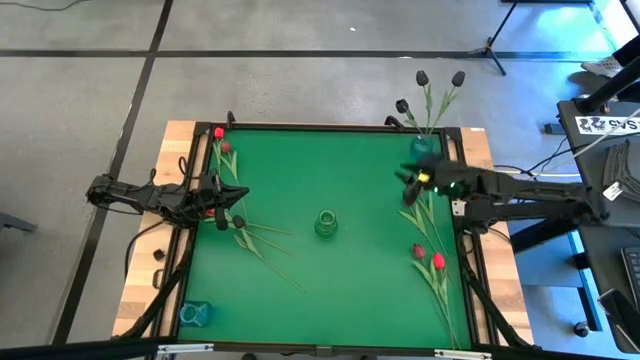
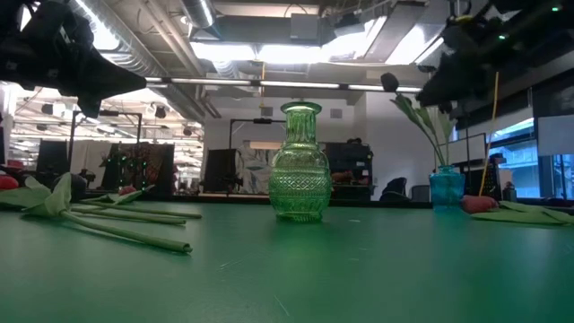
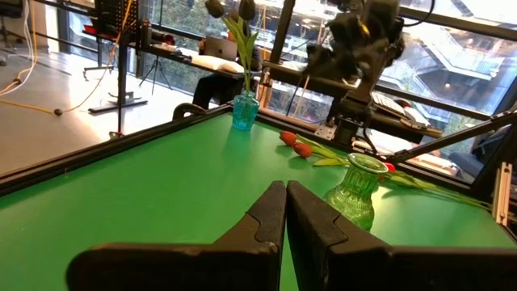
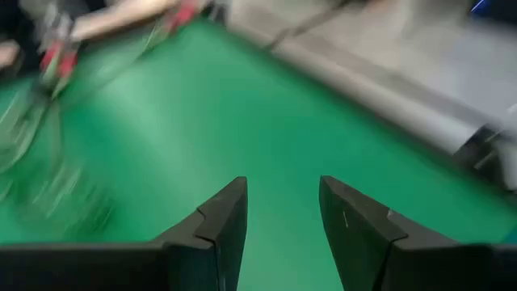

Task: Sort flowers into vase by color
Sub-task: Put the right black flower into the top right blue vase

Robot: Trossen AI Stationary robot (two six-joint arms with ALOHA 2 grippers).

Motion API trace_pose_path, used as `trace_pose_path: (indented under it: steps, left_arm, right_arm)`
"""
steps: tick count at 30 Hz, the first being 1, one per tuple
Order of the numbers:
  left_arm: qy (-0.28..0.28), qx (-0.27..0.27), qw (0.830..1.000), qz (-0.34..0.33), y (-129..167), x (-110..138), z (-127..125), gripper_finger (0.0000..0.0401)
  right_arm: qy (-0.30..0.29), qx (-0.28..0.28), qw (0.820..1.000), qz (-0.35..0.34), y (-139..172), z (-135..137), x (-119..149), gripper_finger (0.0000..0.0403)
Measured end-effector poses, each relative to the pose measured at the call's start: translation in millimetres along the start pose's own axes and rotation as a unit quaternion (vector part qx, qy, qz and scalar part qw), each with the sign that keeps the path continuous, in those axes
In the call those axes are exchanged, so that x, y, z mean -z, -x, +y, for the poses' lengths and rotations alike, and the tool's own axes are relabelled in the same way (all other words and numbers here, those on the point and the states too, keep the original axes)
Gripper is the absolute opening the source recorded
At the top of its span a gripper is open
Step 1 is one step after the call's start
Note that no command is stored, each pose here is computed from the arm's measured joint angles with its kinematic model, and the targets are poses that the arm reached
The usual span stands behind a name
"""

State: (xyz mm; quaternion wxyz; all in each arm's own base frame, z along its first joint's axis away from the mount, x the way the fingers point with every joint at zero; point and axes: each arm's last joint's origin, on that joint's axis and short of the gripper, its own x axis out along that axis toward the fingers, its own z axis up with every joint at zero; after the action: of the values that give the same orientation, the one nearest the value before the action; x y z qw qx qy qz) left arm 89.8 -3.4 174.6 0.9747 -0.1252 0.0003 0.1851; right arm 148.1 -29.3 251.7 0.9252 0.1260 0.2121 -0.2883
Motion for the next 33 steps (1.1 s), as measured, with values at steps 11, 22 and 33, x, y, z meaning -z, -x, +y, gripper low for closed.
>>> trace_pose_path:
  steps: [11, 22, 33]
  left_arm:
    - [0.000, 0.000, 1.000, 0.000, 0, 0, 0, 0.0011]
    - [0.000, 0.000, 1.000, 0.000, 0, 0, 0, 0.0011]
    - [0.000, 0.000, 1.000, 0.000, 0, 0, 0, 0.0011]
  right_arm:
    - [0.004, -0.066, 0.983, 0.173, -9, 56, 50, 0.0154]
    - [0.005, -0.097, 0.979, 0.177, -25, 81, 61, 0.0154]
    - [0.036, -0.078, 0.991, 0.104, -35, 89, 56, 0.0154]
